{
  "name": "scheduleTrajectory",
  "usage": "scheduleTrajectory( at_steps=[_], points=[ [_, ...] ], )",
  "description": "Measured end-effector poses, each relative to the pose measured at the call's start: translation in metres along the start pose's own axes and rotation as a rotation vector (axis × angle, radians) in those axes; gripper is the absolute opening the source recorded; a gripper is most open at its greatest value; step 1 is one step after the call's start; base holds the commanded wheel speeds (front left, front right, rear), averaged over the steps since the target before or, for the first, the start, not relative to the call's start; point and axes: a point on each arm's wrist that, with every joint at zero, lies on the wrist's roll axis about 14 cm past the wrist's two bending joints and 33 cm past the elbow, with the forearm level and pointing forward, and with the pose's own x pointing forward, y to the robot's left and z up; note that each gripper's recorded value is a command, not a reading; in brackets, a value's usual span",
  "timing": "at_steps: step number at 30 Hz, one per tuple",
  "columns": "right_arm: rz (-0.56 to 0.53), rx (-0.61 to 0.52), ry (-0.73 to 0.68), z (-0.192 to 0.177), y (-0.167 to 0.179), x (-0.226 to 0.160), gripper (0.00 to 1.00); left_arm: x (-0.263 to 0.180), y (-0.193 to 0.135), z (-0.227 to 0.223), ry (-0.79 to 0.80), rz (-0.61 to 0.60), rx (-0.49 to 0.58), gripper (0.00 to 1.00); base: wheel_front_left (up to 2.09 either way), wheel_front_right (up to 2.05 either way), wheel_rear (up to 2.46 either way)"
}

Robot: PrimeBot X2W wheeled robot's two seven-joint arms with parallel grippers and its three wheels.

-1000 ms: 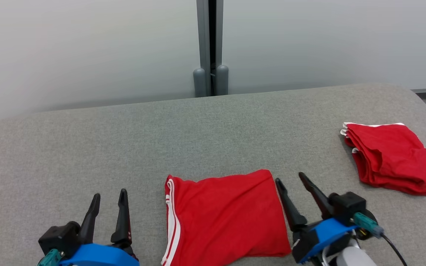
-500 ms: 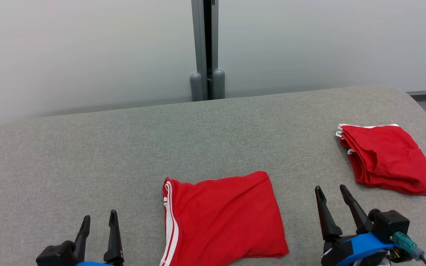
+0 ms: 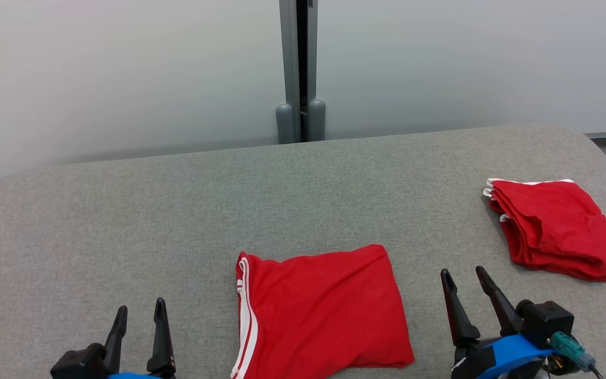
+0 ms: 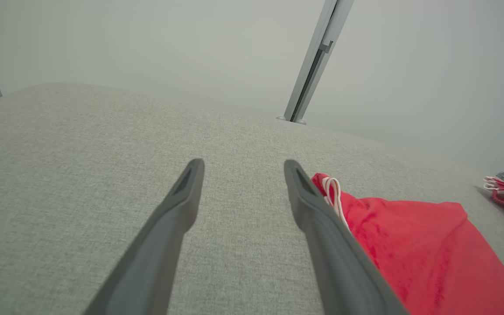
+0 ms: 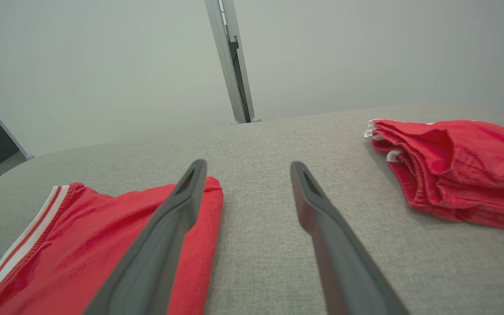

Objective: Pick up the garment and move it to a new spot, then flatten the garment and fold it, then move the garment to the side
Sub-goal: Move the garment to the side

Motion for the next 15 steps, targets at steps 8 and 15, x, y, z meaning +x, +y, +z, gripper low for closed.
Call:
scheduleTrajectory(
  at_steps=[8, 15],
  points=[
    [0.008, -0.004, 0.015, -0.005, 0.002, 0.0, 1.0, 0.0, 0.001, -0.001, -0.001, 0.002, 0.002, 1.0, 0.0, 0.0, 0.0],
    [0.026, -0.038, 0.095, -0.018, 0.006, 0.011, 1.0, -0.001, 0.006, -0.003, 0.006, 0.015, 0.001, 1.0, 0.0, 0.0, 0.0]
  ],
)
